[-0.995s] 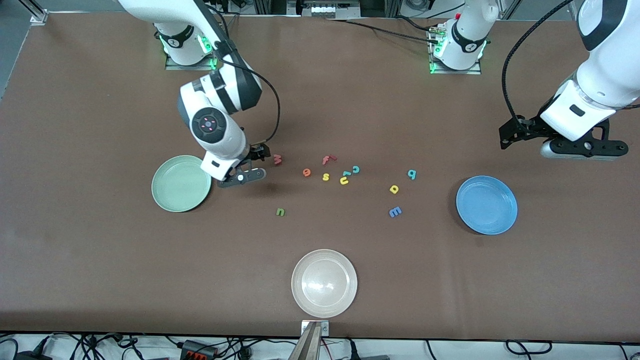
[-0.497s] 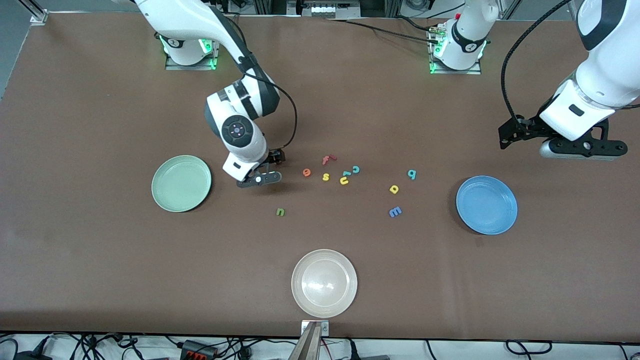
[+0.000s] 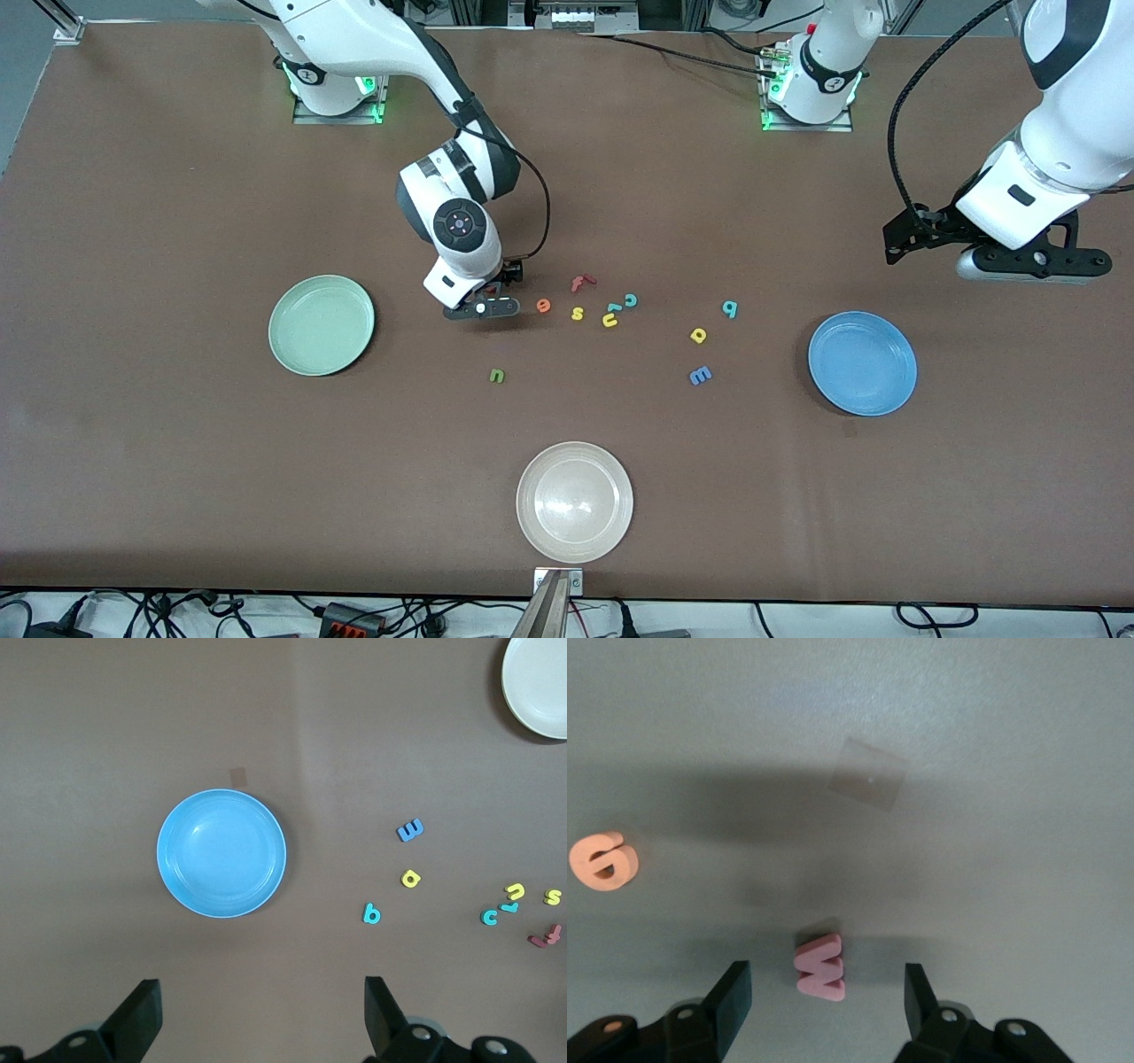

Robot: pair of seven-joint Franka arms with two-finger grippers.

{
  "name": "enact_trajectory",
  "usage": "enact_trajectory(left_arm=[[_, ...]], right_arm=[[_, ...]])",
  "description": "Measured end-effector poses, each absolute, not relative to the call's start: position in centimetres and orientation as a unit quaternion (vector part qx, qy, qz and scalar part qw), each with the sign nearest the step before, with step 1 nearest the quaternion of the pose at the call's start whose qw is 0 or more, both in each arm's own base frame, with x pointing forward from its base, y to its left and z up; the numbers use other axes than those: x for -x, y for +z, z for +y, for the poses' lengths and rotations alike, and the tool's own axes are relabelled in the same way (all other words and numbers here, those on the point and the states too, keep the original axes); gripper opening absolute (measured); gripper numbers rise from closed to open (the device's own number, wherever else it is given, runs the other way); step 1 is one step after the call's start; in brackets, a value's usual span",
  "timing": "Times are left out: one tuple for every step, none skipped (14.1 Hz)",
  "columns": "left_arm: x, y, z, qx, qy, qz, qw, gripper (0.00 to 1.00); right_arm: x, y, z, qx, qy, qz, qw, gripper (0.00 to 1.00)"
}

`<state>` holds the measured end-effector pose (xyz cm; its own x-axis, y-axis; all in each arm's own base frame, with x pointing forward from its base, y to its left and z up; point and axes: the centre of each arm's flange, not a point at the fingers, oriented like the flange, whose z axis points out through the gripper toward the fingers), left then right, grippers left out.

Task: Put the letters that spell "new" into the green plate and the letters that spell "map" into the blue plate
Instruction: 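Lower the right gripper and grasp the pink letter M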

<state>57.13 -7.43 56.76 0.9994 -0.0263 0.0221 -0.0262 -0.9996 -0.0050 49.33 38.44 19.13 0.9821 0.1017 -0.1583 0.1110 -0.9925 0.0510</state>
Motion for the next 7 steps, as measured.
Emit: enact_trajectory(left_arm=[[-57.13, 56.76, -7.44, 1.0, -0.011, 0.013, 0.002, 1.0], [-57.13, 56.76, -7.44, 1.0, -0.011, 0.013, 0.002, 1.0], [-57.13, 56.76, -7.44, 1.0, -0.011, 0.013, 0.002, 1.0], [-57.13, 56.76, -7.44, 1.0, -0.011, 0.013, 0.002, 1.0], [-57.13, 56.76, -7.44, 1.0, -0.011, 0.013, 0.002, 1.0], [-57.13, 56.76, -7.44, 1.0, -0.011, 0.013, 0.002, 1.0], [-57.13, 56.76, -7.44, 1.0, -0.011, 0.013, 0.002, 1.0]], right_arm=[[-49.18, 18.94, 38.57, -0.995, -0.081, 0.05, 0.027, 0.71], [-48.99, 18.76, 38.75, -0.995, -0.087, 0.044, 0.021, 0.68], [-48.81, 18.62, 38.93, -0.995, -0.091, 0.039, 0.016, 0.68], [-48.68, 18.54, 39.06, -0.995, -0.093, 0.038, 0.015, 0.66], [-48.58, 18.52, 39.18, -0.995, -0.094, 0.039, 0.014, 0.66], [-48.51, 18.5, 39.26, -0.995, -0.094, 0.04, 0.014, 0.66], [-48.46, 18.49, 39.3, -0.995, -0.094, 0.04, 0.014, 0.63]])
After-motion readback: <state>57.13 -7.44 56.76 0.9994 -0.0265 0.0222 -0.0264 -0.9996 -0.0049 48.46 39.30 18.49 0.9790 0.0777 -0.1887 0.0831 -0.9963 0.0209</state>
